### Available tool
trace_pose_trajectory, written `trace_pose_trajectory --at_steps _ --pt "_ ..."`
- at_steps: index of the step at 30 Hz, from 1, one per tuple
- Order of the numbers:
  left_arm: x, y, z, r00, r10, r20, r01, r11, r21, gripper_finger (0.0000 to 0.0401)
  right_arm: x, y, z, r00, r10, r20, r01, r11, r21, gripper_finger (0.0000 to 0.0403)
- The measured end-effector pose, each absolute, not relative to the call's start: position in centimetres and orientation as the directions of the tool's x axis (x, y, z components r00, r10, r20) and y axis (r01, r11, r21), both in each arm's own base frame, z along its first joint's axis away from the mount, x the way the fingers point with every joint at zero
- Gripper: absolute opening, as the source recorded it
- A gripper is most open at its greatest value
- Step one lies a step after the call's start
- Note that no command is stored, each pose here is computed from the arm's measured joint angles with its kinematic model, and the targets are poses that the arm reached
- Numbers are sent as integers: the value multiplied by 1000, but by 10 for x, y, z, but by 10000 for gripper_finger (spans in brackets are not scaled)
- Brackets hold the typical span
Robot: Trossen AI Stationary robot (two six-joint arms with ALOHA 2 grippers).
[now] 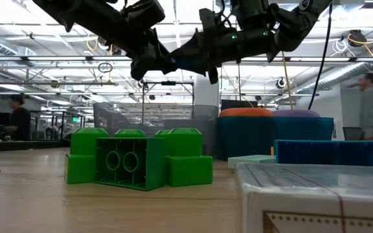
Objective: Pick & Place Toys
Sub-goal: Put the blue game piece into the gray bin
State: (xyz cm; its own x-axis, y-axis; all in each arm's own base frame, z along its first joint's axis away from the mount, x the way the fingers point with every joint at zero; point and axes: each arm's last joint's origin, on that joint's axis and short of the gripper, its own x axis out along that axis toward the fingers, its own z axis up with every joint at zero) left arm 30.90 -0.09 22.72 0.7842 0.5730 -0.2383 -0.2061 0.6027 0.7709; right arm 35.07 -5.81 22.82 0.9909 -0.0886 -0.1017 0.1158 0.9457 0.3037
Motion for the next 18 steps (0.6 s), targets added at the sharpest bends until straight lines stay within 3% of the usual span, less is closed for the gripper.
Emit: trace_pose_trajectory --at_steps 6,9,12,15,18 --pt "308 -2 225 778 576 -252 -252 653 714 199 350 -60 228 994 -31 -105 61 953 297 84" --pt "305 -11 227 776 579 -250 -291 680 672 205 348 -64 229 992 -29 -121 62 958 279 83" --pt "297 -19 238 763 605 -225 -306 646 700 207 343 -69 234 990 -45 -132 78 962 260 83" --pt "283 -16 256 776 594 -211 -347 682 644 208 341 -77 229 984 -85 -154 119 966 228 84" --pt "268 -4 272 833 497 -244 -307 782 542 208 339 -92 231 960 -247 -131 266 951 160 84"
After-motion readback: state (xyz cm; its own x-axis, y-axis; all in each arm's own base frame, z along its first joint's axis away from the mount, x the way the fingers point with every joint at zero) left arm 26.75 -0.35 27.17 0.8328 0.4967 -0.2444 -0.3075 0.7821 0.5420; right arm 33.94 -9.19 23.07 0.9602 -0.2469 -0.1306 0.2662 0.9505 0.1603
